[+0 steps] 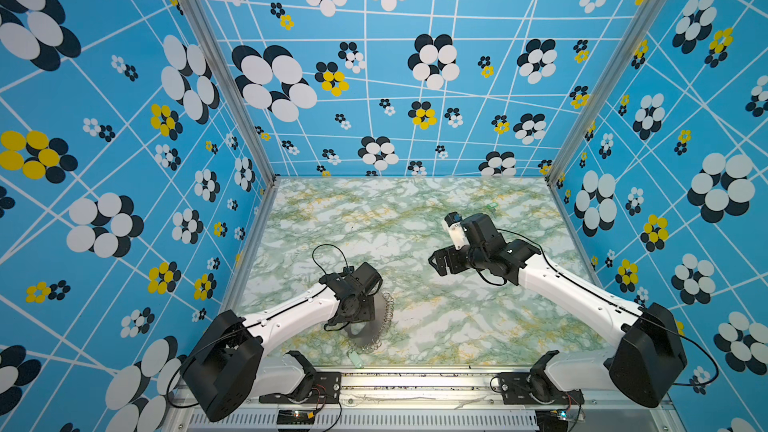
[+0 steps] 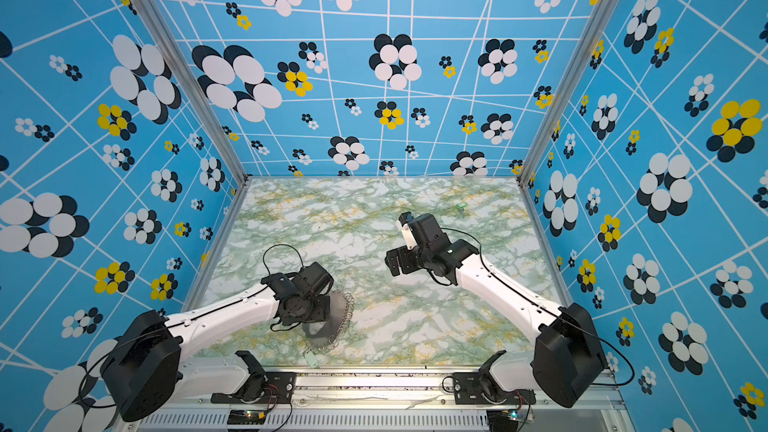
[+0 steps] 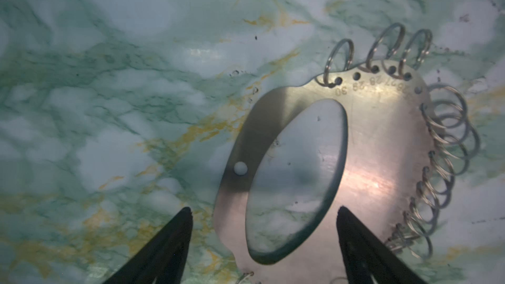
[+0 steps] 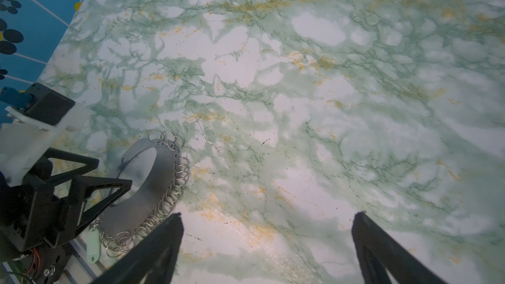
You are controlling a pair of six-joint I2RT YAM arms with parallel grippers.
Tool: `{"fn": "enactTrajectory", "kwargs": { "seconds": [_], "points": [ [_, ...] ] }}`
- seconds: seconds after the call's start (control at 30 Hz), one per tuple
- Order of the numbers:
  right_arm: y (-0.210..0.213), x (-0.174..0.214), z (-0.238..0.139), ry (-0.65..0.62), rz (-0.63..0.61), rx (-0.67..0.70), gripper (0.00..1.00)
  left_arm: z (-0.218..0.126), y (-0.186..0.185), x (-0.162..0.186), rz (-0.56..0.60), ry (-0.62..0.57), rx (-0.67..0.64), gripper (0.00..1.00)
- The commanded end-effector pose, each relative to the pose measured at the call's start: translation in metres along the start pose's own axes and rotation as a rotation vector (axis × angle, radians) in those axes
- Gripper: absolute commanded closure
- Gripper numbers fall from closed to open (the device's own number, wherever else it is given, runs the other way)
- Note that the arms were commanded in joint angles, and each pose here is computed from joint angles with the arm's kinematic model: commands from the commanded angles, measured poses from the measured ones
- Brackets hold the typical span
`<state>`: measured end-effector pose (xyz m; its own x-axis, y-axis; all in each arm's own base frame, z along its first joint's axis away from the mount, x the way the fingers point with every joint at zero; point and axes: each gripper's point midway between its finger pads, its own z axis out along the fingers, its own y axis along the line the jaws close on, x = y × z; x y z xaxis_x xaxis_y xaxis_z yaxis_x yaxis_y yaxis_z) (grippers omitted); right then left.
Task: Put the keys on the keyring
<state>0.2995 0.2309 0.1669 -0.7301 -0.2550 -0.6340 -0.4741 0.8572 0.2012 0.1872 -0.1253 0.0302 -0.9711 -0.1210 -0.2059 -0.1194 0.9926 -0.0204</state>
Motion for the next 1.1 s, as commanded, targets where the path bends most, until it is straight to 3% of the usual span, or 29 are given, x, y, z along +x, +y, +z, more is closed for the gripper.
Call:
{"fn": "enactTrajectory", "kwargs": {
  "seconds": [0.0,0.3,0.63,0.87,1.07],
  "points": [
    [-0.001,-0.012,-0.014,-0.069,-0.023,0.022,0.01,0.006,-0.004,-0.03,0.028,-0.101,-0.041,0.16],
    [-0.005,-0.014,-0.025,-0.093,-0.029,0.047,0.01,0.031,-0.016,-0.059,0.082,-0.088,-0.077,0.15],
    [-0.005,-0.015,-0.024,-0.095,-0.031,0.049,0.01,0.052,-0.061,-0.097,0.132,-0.107,-0.018,0.16],
    [-0.006,-0.011,-0.03,-0.093,-0.037,0.05,0.01,0.013,-0.061,-0.099,0.12,-0.166,0.049,0.16],
    [-0.004,-0.01,-0.027,-0.088,-0.033,0.035,0.01,-0.018,-0.047,-0.052,0.125,-0.119,0.072,0.25]
  ]
}}
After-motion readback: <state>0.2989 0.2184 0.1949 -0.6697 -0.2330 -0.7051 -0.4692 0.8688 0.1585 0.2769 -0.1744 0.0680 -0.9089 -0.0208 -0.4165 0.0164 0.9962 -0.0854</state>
